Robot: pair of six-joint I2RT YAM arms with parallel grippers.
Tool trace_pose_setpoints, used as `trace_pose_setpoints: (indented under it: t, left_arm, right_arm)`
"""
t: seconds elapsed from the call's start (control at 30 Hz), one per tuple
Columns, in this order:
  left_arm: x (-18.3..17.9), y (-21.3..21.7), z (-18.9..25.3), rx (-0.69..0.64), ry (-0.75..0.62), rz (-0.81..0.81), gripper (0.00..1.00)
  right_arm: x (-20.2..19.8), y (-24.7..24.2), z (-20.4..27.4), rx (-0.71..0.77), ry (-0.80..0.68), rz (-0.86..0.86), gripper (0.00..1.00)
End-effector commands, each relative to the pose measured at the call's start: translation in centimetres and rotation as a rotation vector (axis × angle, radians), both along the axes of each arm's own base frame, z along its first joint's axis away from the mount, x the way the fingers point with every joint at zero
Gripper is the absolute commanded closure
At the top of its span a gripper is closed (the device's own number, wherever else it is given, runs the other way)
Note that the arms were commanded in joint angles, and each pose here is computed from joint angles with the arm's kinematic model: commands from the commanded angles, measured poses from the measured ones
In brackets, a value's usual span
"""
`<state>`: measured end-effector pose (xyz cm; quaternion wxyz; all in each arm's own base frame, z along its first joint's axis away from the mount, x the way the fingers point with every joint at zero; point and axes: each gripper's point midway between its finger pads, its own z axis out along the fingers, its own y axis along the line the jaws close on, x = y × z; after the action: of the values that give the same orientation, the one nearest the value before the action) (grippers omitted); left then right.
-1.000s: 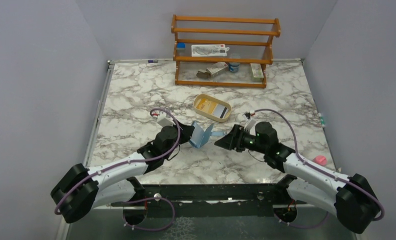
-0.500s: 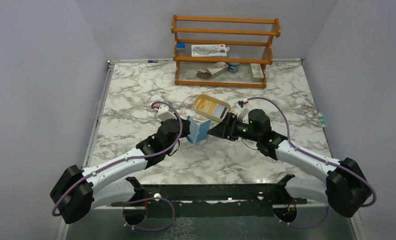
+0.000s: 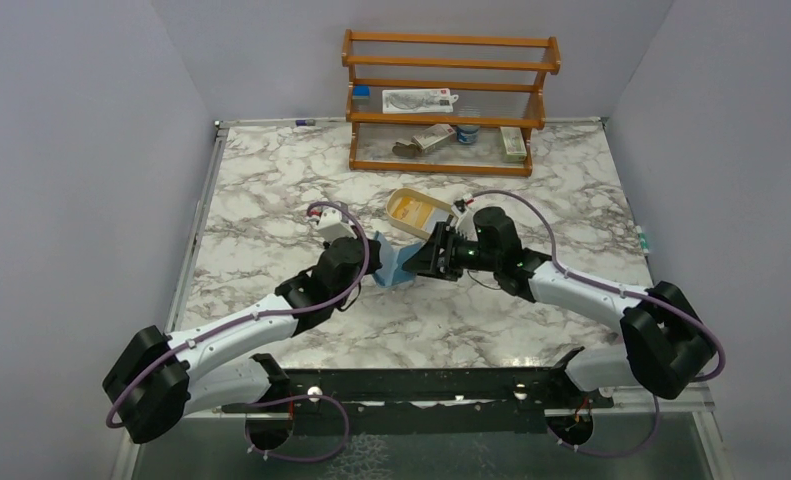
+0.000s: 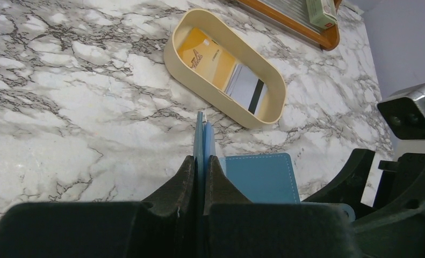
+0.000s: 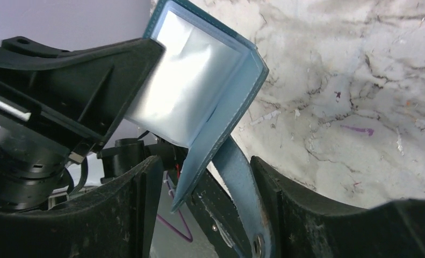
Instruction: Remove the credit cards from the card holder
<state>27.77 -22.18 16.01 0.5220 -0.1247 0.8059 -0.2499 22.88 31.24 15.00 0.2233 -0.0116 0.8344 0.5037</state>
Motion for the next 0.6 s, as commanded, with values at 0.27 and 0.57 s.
trace_pose_setpoints:
  t: [0.27, 0.57]
  left_arm:
    - [0.4, -1.0, 2.2, -0.049, -0.040, 0.006, 1.00]
    - [-0.5, -1.3, 2.2, -0.184, -0.036, -0.007, 1.00]
  right_arm:
    - [-0.9, 1.8, -1.7, 0.013, 0.091, 0.059, 0.43]
    - [-1.2, 2.4, -2.3, 0.098, 0.106, 0.069, 0.99]
